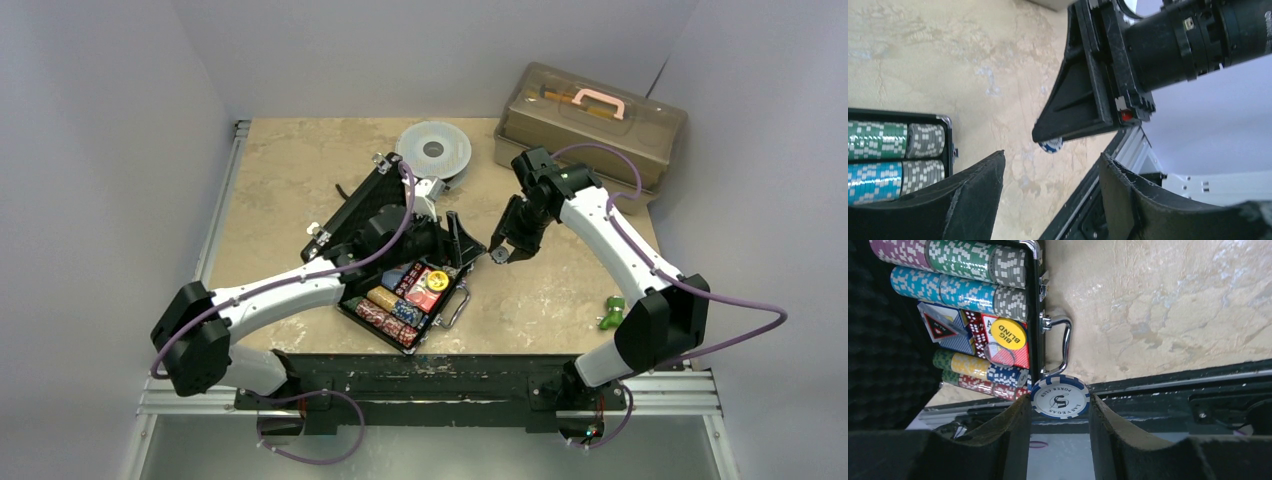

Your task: Pack up texas hold em set

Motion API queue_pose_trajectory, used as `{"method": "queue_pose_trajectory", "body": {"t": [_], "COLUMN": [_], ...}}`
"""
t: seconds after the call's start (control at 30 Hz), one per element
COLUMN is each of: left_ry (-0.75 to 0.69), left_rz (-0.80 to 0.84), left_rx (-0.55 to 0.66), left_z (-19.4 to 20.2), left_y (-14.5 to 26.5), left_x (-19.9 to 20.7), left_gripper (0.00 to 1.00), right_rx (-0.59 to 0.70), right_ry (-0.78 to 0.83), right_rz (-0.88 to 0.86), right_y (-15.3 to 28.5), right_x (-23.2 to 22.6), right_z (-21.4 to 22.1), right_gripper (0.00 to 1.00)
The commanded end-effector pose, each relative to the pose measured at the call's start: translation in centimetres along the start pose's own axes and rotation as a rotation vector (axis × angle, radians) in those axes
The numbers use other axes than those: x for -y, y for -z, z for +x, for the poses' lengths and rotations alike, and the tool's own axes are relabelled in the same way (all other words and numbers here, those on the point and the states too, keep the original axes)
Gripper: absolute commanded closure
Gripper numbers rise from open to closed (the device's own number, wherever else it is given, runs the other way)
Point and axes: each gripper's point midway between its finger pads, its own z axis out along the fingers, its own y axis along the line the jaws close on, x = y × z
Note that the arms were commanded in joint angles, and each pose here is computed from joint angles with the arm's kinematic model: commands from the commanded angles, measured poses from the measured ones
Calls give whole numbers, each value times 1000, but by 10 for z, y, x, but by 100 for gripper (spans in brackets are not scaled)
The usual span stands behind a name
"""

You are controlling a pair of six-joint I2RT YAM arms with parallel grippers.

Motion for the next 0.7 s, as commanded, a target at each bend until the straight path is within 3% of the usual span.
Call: {"method": "queue_pose_trajectory", "body": {"t": [0.0,0.27,0.53,0.67], "left_ry": [55,122,172,179], "left_rz": [18,51,99,103], "left_rx": [199,197,170,163], "left_z": [-32,-9,4,4], "left_y": [-6,-20,-33,-39], "left_x": [9,2,6,7], "left_gripper": [35,42,40,48], "right_rx": [-23,-19,-29,-38], "right_ry": [-137,-187,-202,-203], "right_rz": [-32,-39,-61,-63], "right_y": [15,24,24,23], "right_x": [-10,-23,-33,-32], "right_z": [2,-8,-12,-10], "right_gripper": [100,100,100,100]}}
